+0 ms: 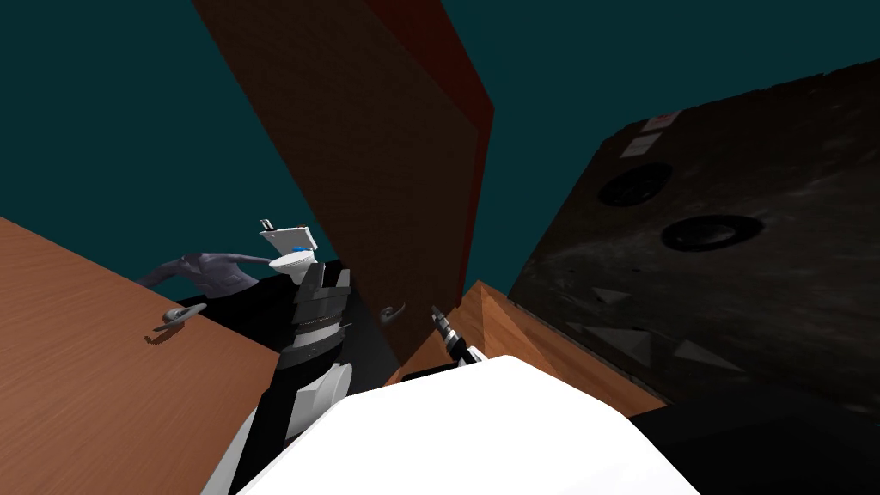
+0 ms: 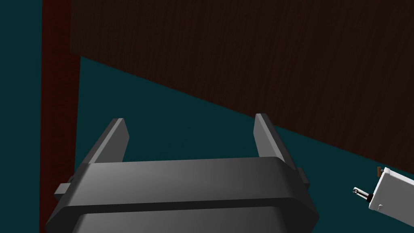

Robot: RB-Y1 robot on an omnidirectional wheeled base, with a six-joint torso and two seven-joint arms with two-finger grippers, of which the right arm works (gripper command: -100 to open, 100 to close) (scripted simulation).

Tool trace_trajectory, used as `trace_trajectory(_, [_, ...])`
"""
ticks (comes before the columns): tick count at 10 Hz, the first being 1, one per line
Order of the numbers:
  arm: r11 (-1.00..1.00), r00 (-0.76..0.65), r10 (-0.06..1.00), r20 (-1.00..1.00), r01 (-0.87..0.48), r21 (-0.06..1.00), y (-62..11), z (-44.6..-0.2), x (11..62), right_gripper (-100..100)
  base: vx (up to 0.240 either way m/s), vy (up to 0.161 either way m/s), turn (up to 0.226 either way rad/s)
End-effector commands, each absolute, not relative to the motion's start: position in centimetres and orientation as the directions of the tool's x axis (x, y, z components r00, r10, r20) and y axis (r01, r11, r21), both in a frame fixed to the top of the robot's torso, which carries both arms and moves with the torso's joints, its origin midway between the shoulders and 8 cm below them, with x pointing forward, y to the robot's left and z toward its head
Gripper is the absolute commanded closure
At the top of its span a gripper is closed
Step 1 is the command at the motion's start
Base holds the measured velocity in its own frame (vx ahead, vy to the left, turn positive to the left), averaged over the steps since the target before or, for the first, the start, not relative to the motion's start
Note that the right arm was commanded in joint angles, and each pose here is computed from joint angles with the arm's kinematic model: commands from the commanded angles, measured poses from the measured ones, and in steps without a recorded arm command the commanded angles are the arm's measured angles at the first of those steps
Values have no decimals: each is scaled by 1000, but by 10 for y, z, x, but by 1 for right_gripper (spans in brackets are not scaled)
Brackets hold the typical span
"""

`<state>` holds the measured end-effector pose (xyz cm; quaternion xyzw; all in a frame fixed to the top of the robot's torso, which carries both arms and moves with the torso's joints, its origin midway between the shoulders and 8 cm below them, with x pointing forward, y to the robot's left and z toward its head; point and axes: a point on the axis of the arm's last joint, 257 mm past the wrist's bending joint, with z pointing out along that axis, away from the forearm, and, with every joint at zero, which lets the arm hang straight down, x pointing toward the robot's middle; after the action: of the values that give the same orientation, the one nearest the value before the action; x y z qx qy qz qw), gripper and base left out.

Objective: Push the door open

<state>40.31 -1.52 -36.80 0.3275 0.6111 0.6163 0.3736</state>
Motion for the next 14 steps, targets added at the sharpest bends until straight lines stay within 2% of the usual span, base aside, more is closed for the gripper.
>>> trace_trajectory(1, [26, -517, 855, -49, -52, 998, -10, -373, 401, -100, -56, 93, -20])
trace_trajectory(9, [11, -568, 823, -14, -9, 1000, 27, -392, 387, -100, -80, 107, -18])
trace_trajectory(14, [47, -559, 828, -45, -12, 999, 10, -400, 391, -100, 130, 122, 22])
